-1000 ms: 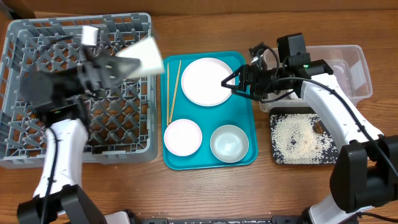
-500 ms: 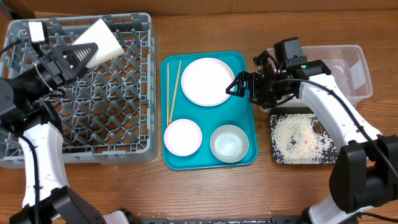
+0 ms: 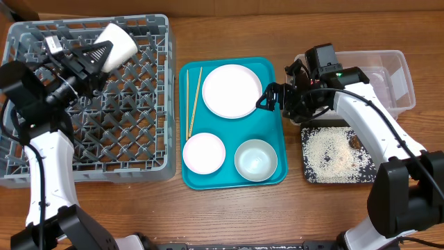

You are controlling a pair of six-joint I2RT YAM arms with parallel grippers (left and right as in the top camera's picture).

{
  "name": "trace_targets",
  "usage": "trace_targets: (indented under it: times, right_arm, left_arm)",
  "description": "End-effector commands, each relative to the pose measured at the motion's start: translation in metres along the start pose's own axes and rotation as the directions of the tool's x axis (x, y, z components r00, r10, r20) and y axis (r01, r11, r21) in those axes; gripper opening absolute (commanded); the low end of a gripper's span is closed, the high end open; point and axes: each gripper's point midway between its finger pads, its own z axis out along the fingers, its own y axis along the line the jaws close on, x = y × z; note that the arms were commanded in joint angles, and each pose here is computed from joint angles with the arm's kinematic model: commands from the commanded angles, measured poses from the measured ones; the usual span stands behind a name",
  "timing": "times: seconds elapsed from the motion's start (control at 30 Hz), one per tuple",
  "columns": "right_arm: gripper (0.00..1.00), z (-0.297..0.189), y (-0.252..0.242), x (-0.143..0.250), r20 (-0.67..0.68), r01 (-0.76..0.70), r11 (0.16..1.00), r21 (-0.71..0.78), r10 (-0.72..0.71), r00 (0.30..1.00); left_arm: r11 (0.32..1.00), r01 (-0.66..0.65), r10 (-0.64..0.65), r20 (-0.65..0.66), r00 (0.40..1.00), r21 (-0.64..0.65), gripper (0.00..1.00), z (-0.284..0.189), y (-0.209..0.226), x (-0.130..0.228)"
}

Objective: Sort waste into correct bins and load items into the dishwasher
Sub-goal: 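Place the cup into the dish rack with the left gripper, then release the white cup in the rack and lift the left gripper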

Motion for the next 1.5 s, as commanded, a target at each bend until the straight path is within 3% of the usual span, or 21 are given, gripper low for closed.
trace_targets:
  times: [0.0, 0.23, 0.43, 0.63, 0.7, 0.93, 1.13, 1.47]
  right_arm:
    - [1.00, 0.002, -0.005, 0.000, 0.002, 0.002, 1.000, 0.029, -0.002, 1.000]
    - [1.00, 0.002, -0.005, 0.001, -0.001, 0.000, 1.000, 0.029, 0.000, 1.000]
    - [1.00, 0.001, -0.007, 0.005, -0.016, -0.010, 0.999, 0.034, 0.011, 1.000]
    - [1.00, 0.001, -0.007, 0.006, -0.019, -0.012, 0.999, 0.036, 0.013, 1.000]
    - [1.00, 0.001, -0.007, 0.006, -0.019, -0.012, 0.999, 0.036, 0.013, 1.000]
    - [1.00, 0.001, -0.007, 0.006, -0.019, -0.012, 0.999, 0.036, 0.013, 1.000]
    - [1.00, 0.001, -0.007, 0.006, -0.019, -0.012, 0.999, 0.036, 0.013, 1.000]
    - [1.00, 0.001, -0.007, 0.006, -0.019, -0.012, 0.999, 0.036, 0.013, 1.000]
  left_arm:
    - [0.969, -0.216, 0.225, 0.074, 0.971, -0.119, 0.35, -0.004, -0.006, -0.024]
    - [0.858, -0.287, 0.322, 0.011, 0.947, -0.425, 0.36, -0.025, -0.002, -0.026]
    - [0.650, -0.333, 0.295, -0.177, 0.939, -0.683, 0.36, -0.065, 0.008, 0.011]
    - [0.384, -0.358, 0.132, -0.333, 0.934, -0.851, 0.38, -0.104, 0.043, 0.058]
    - [0.334, -0.351, 0.094, -0.340, 0.936, -0.875, 0.38, -0.111, 0.050, 0.067]
    - [0.271, -0.350, 0.013, -0.361, 0.933, -0.897, 0.36, -0.118, 0.083, 0.082]
    - [0.268, -0.354, -0.032, -0.375, 0.926, -0.896, 0.33, -0.112, 0.119, 0.095]
    - [0.250, -0.425, -0.061, -0.452, 0.890, -0.870, 0.34, -0.100, 0.127, 0.122]
